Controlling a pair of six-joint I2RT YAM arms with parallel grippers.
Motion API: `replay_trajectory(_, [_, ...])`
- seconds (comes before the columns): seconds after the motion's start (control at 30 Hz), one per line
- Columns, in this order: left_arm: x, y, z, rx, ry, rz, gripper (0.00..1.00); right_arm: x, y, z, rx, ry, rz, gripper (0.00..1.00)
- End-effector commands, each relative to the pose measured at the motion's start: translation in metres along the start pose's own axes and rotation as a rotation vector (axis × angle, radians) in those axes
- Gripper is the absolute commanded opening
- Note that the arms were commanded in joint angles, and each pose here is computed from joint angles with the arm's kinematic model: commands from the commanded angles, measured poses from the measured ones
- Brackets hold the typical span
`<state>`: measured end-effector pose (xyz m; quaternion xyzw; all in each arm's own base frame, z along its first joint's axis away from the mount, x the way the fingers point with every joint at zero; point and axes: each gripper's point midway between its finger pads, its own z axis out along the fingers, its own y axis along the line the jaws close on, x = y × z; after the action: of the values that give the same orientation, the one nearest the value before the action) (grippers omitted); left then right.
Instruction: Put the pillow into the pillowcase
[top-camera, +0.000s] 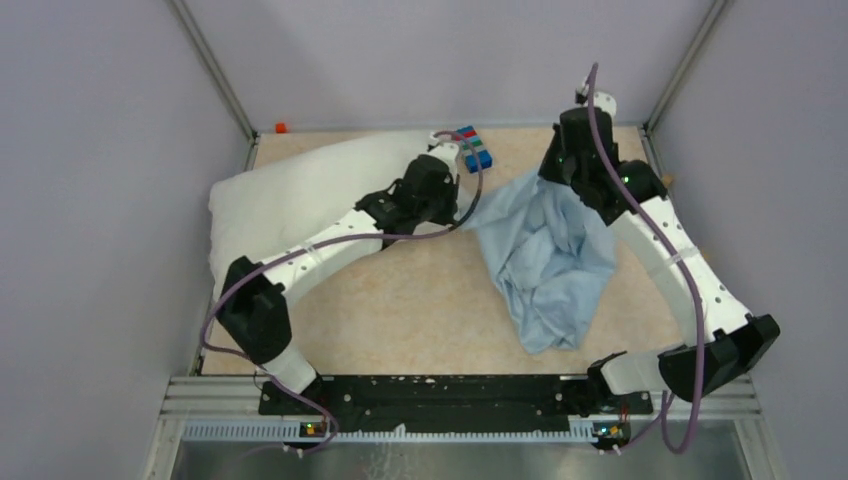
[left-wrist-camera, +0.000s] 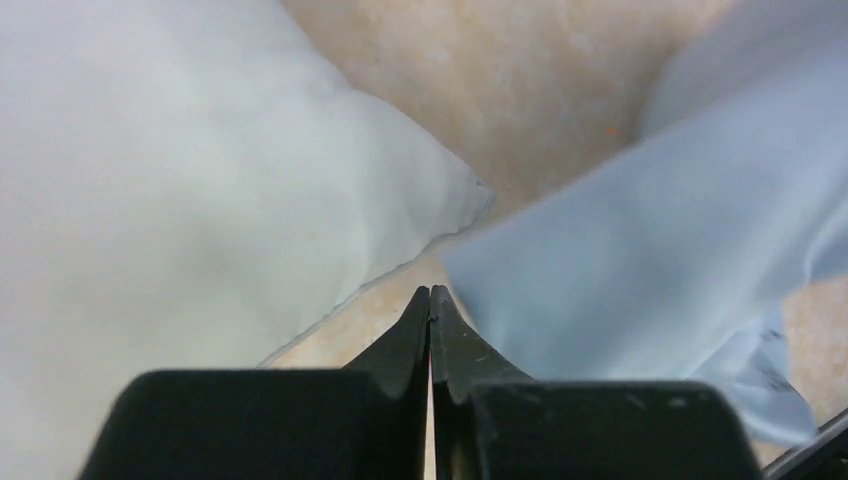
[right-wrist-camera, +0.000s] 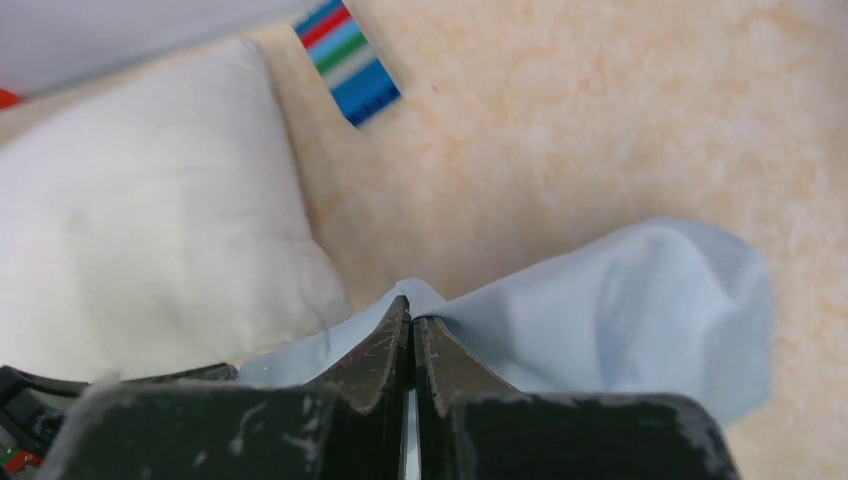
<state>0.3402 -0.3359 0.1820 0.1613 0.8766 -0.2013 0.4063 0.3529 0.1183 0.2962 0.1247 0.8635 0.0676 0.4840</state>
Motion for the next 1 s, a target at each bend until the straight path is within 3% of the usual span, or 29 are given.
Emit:
replay_trajectory(0.0, [-0.045, -0.009, -0.043, 0.066, -0.117, 0.042, 0.06, -0.067, 0.031, -0.028, -0.1, -0.118, -0.062, 0.0])
replay_trajectory(0.2, [-0.073, -0.026, -0.073, 0.154, -0.209, 0.039, 0.57, -0.109, 0.052, -0.05, -0.174, -0.176, -0.072, 0.0])
replay_trajectory(0.27, [-0.079, -0.029, -0.08, 0.175, -0.24, 0.038, 0.69, -0.112, 0.057, -0.057, -0.204, -0.176, -0.073, 0.0])
replay_trajectory(0.53, [-0.097, -0.054, -0.106, 0.346, -0.405, 0.145, 0.86, -0.112, 0.071, -0.076, -0.317, -0.172, -0.089, 0.0])
replay_trajectory(0.7, [-0.089, -0.078, -0.092, 0.469, -0.407, 0.256, 0.93, -0.117, 0.076, -0.087, -0.358, -0.187, -0.09, 0.0])
replay_trajectory(0.97, [-0.111, -0.072, -0.06, 0.358, -0.489, 0.301, 0.99, -0.115, 0.084, -0.108, -0.433, -0.186, -0.092, 0.0])
